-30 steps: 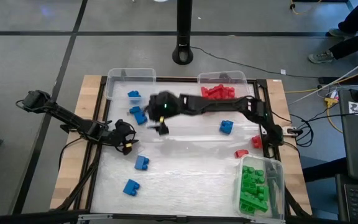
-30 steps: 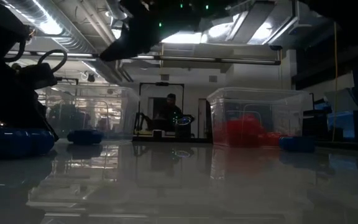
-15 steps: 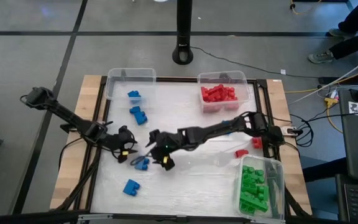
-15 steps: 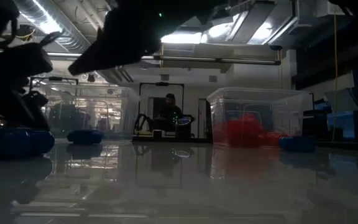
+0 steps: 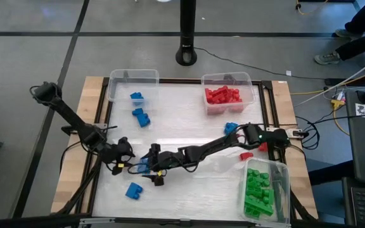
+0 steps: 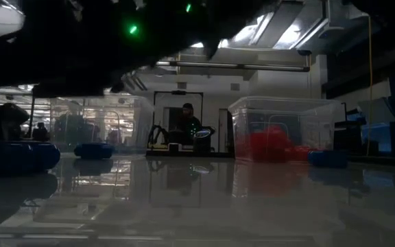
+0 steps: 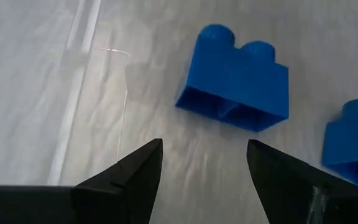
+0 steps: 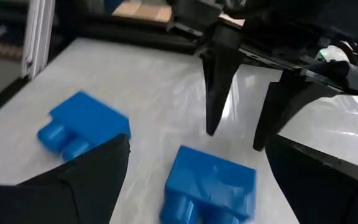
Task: Sort blocks
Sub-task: Put the blue game piece into the top left transparent bin
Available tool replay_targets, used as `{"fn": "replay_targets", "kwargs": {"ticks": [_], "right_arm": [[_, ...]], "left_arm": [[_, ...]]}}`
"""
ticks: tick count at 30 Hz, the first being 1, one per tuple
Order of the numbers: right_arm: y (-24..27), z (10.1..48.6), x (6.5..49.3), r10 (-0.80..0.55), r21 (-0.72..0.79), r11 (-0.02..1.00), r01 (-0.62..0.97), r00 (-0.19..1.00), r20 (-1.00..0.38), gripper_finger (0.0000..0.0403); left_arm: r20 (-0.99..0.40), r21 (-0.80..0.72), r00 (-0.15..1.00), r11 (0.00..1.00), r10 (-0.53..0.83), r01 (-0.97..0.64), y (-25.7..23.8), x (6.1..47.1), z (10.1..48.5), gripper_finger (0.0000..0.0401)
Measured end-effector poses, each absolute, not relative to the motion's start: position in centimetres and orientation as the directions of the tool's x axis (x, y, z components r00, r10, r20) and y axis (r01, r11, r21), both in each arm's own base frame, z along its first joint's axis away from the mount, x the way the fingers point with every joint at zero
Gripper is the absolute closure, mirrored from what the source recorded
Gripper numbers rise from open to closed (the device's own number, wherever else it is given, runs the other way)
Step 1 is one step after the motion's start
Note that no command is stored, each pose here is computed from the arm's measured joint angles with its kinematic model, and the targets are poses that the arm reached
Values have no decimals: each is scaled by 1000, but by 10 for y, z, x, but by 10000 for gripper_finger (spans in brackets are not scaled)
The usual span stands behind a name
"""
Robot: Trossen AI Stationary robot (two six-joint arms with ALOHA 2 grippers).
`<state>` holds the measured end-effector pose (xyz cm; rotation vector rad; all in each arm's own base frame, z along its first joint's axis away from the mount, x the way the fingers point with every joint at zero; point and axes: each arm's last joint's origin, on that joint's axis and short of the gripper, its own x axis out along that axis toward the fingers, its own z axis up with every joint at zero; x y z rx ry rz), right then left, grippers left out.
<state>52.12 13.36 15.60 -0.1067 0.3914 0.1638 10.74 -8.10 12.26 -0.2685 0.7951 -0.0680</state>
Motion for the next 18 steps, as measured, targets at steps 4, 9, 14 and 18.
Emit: {"fn": "replay_targets", "kwargs": {"ticks": [4,9,14,18], "right_arm": [[135,135,529,82,4,996,-85,951,-299,29],[135,114,532,54,46,998,-42,959,-279,29],[139,109,531,-9,19,1000,15,958,-286,29],[142,102,530,-19,3,1000,21,952,-306,29]], "left_arm": [[-693,-263,702,964,-168,-29,-86,108,120,177],[-672,-250,722,968,-164,-12,-92,112,118,177],[-670,-242,727,970,-153,-19,-96,117,114,177],[-653,-241,739,970,-164,1,-100,121,112,177]]}}
